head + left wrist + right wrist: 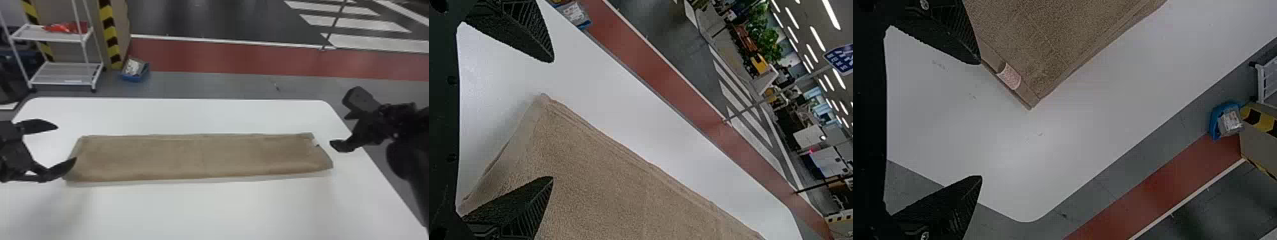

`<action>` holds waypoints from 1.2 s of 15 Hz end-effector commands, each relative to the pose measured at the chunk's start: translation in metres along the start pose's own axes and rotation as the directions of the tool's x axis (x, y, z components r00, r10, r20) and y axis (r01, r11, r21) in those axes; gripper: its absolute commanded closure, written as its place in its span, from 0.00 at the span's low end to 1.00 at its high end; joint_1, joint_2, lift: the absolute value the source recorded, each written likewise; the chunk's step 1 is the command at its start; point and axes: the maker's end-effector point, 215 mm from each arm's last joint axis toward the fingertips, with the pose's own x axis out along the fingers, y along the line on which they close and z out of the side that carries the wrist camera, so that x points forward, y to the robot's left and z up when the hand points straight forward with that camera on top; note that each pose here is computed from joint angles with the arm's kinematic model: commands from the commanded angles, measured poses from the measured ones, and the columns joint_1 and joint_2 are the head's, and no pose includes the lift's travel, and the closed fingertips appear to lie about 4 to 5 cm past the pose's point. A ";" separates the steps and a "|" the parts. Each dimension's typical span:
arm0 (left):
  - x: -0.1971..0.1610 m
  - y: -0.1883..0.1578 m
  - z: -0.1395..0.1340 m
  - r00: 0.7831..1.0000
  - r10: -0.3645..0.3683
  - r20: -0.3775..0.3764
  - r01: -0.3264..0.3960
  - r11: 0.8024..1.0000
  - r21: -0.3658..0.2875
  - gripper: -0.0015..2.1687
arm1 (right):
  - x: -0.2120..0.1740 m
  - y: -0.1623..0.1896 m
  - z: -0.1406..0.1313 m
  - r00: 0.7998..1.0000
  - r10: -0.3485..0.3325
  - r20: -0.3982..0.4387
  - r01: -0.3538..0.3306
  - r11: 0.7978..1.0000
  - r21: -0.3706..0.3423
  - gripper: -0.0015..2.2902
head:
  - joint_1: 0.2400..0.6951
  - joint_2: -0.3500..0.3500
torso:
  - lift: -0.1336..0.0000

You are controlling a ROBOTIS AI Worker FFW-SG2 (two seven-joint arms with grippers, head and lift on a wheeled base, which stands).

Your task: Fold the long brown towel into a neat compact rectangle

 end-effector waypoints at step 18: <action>0.008 -0.003 0.029 0.996 0.016 0.086 -0.009 0.996 -0.085 0.02 | -0.003 -0.011 -0.020 1.000 -0.019 -0.014 0.020 0.999 0.045 0.03 | 1.00 0.24 | 0.07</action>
